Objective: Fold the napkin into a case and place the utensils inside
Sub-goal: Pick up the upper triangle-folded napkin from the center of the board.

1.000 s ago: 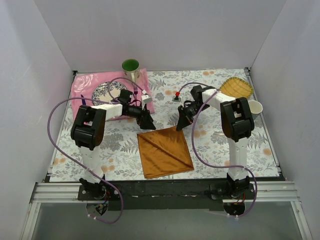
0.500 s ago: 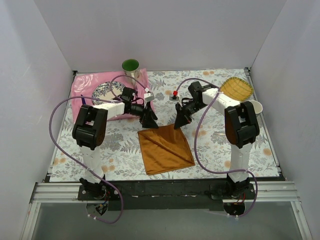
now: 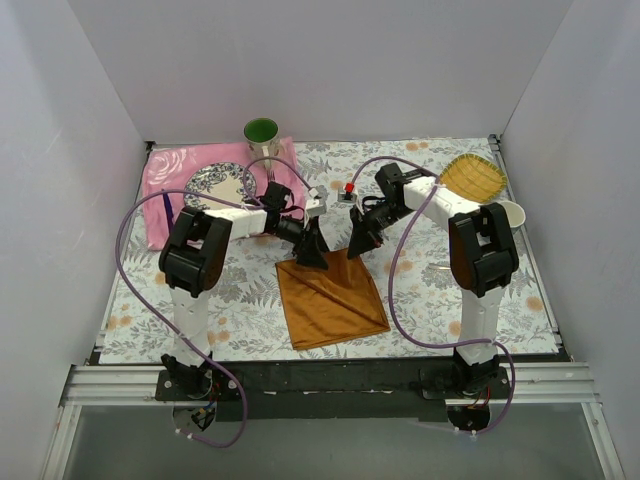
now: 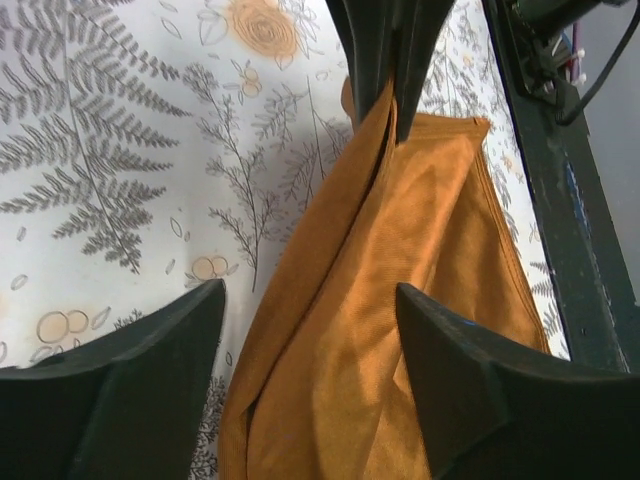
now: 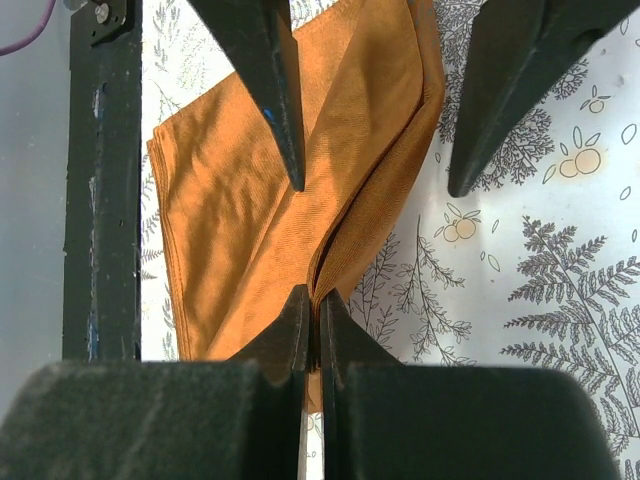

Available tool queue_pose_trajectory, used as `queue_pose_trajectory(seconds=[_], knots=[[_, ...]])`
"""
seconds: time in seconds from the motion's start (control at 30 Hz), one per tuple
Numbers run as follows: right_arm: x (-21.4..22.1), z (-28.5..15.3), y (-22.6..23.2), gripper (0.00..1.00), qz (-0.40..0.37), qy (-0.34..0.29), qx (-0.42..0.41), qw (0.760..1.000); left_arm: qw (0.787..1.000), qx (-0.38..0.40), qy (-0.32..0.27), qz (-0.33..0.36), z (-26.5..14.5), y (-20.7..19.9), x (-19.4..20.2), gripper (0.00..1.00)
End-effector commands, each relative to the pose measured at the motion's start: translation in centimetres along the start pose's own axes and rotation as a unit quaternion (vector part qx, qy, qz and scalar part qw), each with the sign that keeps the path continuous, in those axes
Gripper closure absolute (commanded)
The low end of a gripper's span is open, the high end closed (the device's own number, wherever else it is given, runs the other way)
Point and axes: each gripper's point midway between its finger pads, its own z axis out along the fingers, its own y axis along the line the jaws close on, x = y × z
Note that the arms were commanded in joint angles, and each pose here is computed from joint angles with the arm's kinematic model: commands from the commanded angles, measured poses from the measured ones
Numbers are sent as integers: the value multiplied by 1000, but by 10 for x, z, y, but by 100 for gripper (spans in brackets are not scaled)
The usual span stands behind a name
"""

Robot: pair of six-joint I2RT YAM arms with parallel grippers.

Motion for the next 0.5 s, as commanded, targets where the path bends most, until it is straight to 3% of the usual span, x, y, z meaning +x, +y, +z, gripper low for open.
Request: queue_pose_trajectory(seconds=[0.0,0.2,0.47], knots=[[-22,-13,16,99,-36,-17,3,999,1000,10,14,9,-7,-3,11,37],[-25,-18,25,99,-48,-17,4,999,999,27,1,-35,-23,-2,13,51],[-28,-28,29,99,-50,-21,10,998,996,21,52,-72,-41,-14,35,56]])
